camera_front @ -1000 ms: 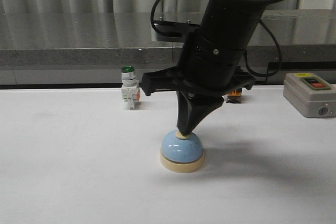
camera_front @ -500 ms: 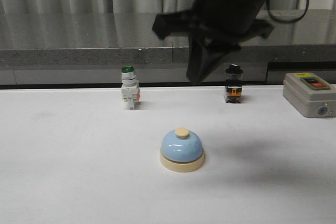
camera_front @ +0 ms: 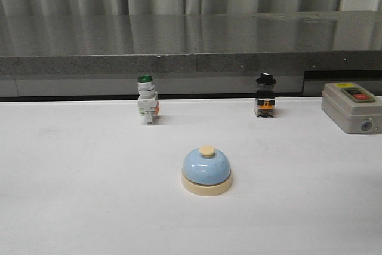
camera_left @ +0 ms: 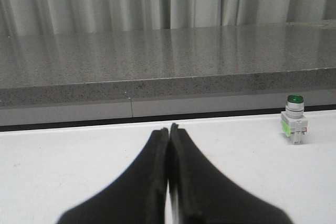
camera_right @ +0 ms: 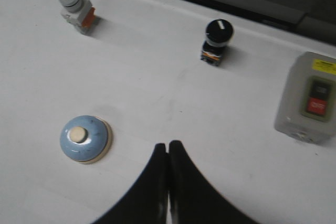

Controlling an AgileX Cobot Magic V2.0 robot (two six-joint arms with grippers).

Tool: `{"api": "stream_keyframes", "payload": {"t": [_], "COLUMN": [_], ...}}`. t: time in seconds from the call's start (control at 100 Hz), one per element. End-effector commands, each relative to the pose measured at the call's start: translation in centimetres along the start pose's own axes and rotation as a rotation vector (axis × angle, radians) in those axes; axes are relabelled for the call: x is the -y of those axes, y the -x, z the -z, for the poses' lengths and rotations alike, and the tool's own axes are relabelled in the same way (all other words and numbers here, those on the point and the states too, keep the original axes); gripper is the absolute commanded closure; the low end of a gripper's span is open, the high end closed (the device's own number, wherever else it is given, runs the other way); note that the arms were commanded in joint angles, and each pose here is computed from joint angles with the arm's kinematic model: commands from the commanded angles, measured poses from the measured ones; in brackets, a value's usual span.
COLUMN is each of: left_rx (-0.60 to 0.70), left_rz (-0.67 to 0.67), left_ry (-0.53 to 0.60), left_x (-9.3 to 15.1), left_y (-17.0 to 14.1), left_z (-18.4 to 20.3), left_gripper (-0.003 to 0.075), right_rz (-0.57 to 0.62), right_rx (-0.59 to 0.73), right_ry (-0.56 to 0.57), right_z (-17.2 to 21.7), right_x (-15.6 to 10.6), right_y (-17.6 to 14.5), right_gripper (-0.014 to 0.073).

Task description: Place and press bell with both arms

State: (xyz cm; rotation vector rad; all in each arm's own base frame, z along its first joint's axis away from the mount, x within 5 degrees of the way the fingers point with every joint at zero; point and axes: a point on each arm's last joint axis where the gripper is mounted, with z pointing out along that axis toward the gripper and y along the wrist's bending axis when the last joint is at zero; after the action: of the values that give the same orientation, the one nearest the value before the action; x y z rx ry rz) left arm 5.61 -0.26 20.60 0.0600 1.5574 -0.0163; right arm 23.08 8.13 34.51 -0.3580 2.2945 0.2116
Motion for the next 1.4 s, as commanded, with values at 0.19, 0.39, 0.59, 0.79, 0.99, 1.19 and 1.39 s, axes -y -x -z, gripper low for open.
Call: {"api": "stream_keyframes", "payload": {"t": [0.19, 0.39, 0.59, 0.79, 0.99, 1.19, 1.39], "left_rx": [0.076, 0.076, 0.076, 0.076, 0.076, 0.076, 0.076], "left_rz": [0.012, 0.012, 0.012, 0.012, 0.012, 0.012, 0.012], "left_ry": [-0.003, -0.003, -0.003, -0.003, -0.003, -0.003, -0.003], "left_x": [0.1, 0.1, 0.1, 0.1, 0.1, 0.1, 0.1], "left_y": [-0.5, -0.5, -0.5, -0.5, -0.5, -0.5, -0.5], "left_z": [0.1, 0.1, 0.1, 0.1, 0.1, 0.1, 0.1], "left_gripper": [0.0740, 0.0740, 0.0740, 0.0740, 0.0740, 0.0740, 0.0740], "right_rz": [-0.085, -0.120, -0.113, -0.109, -0.109, -0.109, -0.107], "right_rx": [0.243, 0.349, 0.445, 0.472, 0.469, 0.469, 0.484], "right_ry": [-0.146, -0.221, -0.233, -0.234, -0.234, -0.234, -0.236], "right_z": [6.8, 9.9, 12.0, 13.1, 13.1, 13.1, 12.9], "right_x": [3.0, 3.1, 2.3, 1.8, 1.8, 1.8, 1.9], "right_y": [-4.0, -8.3, -11.5, -13.0, -13.0, -13.0, -13.1], "right_gripper": [0.0655, 0.0655, 0.0655, 0.0655, 0.0655, 0.0655, 0.0655]}}
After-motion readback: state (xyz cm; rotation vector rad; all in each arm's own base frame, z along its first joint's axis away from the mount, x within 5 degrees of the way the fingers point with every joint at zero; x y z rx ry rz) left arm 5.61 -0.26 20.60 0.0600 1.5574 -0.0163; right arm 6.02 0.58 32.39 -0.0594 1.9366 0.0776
